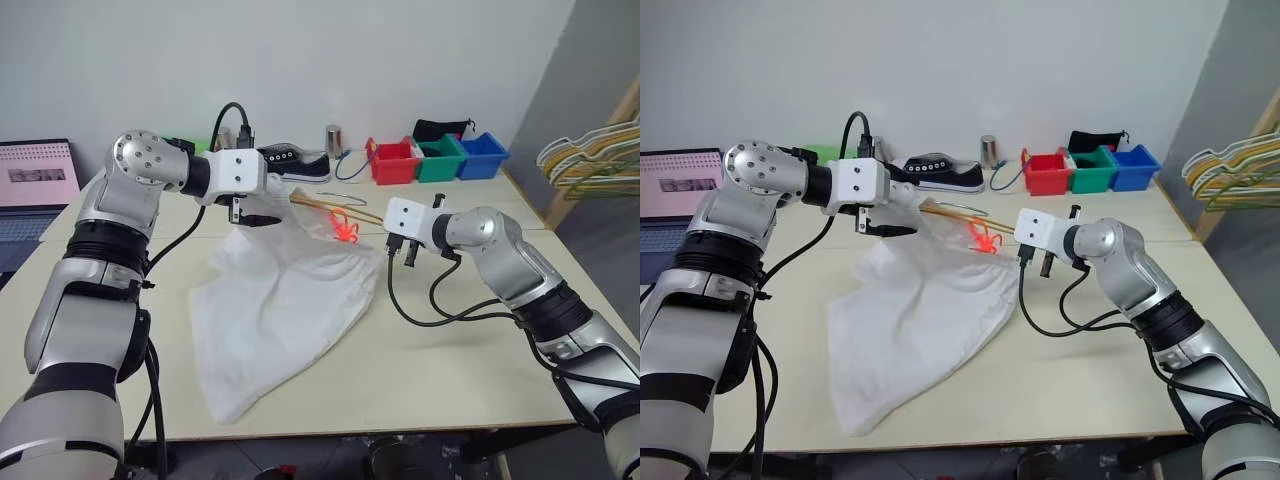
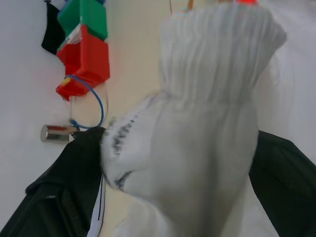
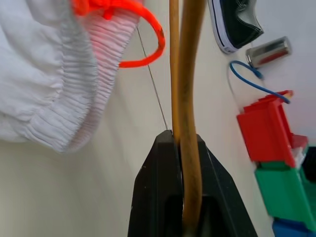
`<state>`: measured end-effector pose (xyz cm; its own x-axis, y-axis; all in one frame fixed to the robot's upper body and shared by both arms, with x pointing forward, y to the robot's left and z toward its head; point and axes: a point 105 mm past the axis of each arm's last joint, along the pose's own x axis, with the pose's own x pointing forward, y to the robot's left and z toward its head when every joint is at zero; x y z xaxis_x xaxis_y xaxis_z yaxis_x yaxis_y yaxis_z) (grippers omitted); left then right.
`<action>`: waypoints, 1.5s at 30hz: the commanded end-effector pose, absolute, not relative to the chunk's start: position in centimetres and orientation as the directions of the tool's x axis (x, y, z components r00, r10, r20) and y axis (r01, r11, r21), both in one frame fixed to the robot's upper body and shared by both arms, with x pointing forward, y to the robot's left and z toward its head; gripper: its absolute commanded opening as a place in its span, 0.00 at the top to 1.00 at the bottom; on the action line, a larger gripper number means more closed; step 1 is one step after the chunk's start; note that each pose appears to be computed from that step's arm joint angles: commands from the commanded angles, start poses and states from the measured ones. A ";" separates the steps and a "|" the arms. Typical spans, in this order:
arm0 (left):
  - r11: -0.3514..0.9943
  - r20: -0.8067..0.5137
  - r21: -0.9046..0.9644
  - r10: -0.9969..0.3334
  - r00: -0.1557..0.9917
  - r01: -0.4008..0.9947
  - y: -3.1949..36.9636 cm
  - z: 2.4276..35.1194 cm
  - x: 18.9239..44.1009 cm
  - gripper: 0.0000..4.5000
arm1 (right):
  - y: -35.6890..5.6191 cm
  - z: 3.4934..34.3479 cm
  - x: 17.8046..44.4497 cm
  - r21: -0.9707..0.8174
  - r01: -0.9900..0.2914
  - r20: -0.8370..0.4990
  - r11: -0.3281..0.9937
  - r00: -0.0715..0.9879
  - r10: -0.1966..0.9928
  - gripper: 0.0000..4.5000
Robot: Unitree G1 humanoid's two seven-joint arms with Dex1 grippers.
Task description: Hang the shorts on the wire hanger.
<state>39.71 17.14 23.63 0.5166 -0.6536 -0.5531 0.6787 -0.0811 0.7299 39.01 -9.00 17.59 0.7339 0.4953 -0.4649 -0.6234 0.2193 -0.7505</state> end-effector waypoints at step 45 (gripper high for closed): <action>-0.042 -0.511 0.783 -0.612 0.604 0.620 19.5 21.8 38.7 1.00 | -12.6 20.9 37.2 -0.344 -0.707 -0.409 0.618 0.705 0.579 0.03</action>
<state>38.90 19.08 19.17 0.5603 -0.5887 -0.5827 0.6704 -0.0908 0.7364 37.06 -12.26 21.01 0.7203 0.5437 -0.4307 -0.6934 0.5495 -0.4661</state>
